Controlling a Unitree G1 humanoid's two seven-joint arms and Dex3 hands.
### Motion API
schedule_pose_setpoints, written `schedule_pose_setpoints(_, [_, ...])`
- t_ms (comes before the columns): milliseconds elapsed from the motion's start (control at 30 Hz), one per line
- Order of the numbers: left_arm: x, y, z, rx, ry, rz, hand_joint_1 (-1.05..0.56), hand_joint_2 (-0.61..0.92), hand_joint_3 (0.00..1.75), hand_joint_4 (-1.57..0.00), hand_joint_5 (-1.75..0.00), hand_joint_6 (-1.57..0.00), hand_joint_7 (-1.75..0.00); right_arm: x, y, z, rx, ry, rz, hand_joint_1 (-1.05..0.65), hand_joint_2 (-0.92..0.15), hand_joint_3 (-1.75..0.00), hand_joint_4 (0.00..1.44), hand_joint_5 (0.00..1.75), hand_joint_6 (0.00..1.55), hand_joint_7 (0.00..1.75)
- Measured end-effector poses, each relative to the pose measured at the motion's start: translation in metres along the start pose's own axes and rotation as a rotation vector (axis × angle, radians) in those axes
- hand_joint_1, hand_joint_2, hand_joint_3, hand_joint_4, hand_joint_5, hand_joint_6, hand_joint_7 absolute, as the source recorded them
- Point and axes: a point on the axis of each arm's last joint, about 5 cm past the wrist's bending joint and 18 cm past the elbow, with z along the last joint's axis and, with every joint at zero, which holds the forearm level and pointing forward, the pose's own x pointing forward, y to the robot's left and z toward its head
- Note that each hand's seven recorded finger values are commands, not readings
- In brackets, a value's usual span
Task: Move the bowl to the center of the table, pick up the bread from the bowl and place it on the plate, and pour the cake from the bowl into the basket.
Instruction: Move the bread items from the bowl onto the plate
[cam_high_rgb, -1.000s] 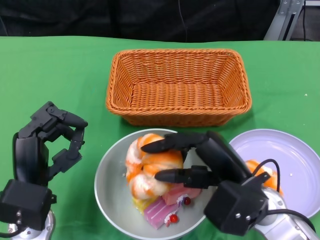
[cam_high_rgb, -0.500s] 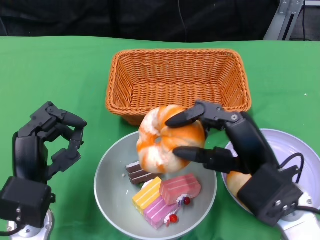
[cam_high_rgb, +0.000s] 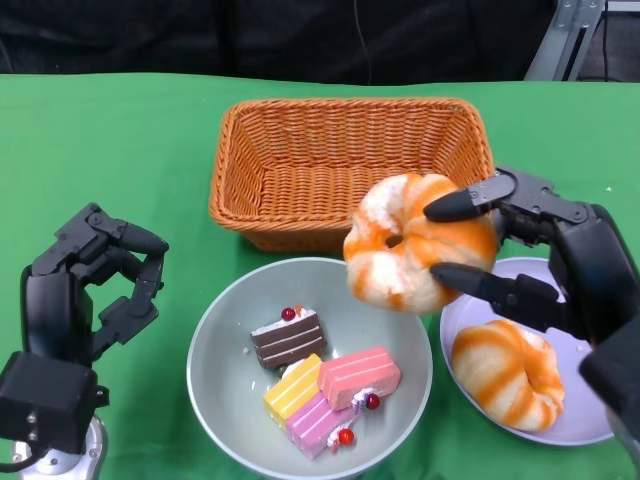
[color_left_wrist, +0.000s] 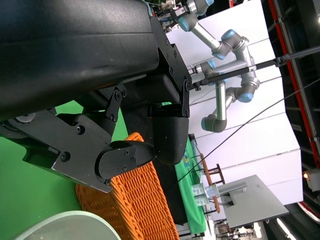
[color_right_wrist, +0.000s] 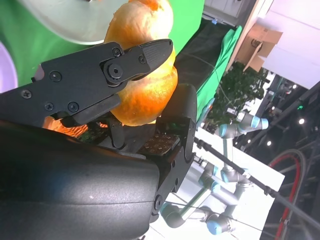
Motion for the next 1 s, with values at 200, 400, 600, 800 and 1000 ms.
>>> schedule_pose_setpoints(200, [0.0, 0.006, -0.001, 0.008, 0.005, -0.001, -0.1, 0.72, 0.72, -0.73, -1.6, -0.75, -1.28, -0.012, -0.013, -0.013, -0.037, 0.064, -0.047, -0.17, -0.92, -0.2, 0.72, 1.54, 0.7, 1.17])
schedule_pose_setpoints(400, [-0.002, 0.013, -0.004, 0.037, 0.012, -0.01, -0.11, 0.69, 0.81, -0.75, -1.61, -0.75, -1.31, -0.024, -0.02, -0.032, -0.077, 0.177, -0.095, -0.17, -0.92, -0.21, 0.7, 1.53, 0.7, 1.1])
schedule_pose_setpoints(600, [-0.001, 0.017, -0.005, 0.038, 0.005, -0.005, -0.1, 0.71, 0.75, -0.75, -1.58, -0.76, -1.26, -0.035, -0.024, -0.052, -0.091, 0.269, -0.134, -0.15, -0.92, -0.2, 0.68, 1.52, 0.71, 1.05])
schedule_pose_setpoints(800, [-0.002, 0.019, -0.006, 0.042, 0.013, -0.004, -0.08, 0.74, 0.75, -0.74, -1.58, -0.76, -1.27, -0.041, -0.022, -0.065, -0.098, 0.349, -0.145, -0.17, -0.92, -0.18, 0.66, 1.54, 0.72, 1.02])
schedule_pose_setpoints(1000, [-0.002, 0.022, -0.006, 0.024, 0.008, -0.011, -0.09, 0.72, 0.75, -0.73, -1.6, -0.75, -1.27, -0.043, -0.018, -0.076, -0.121, 0.384, -0.149, -0.12, -0.92, -0.16, 0.63, 1.61, 0.73, 0.96])
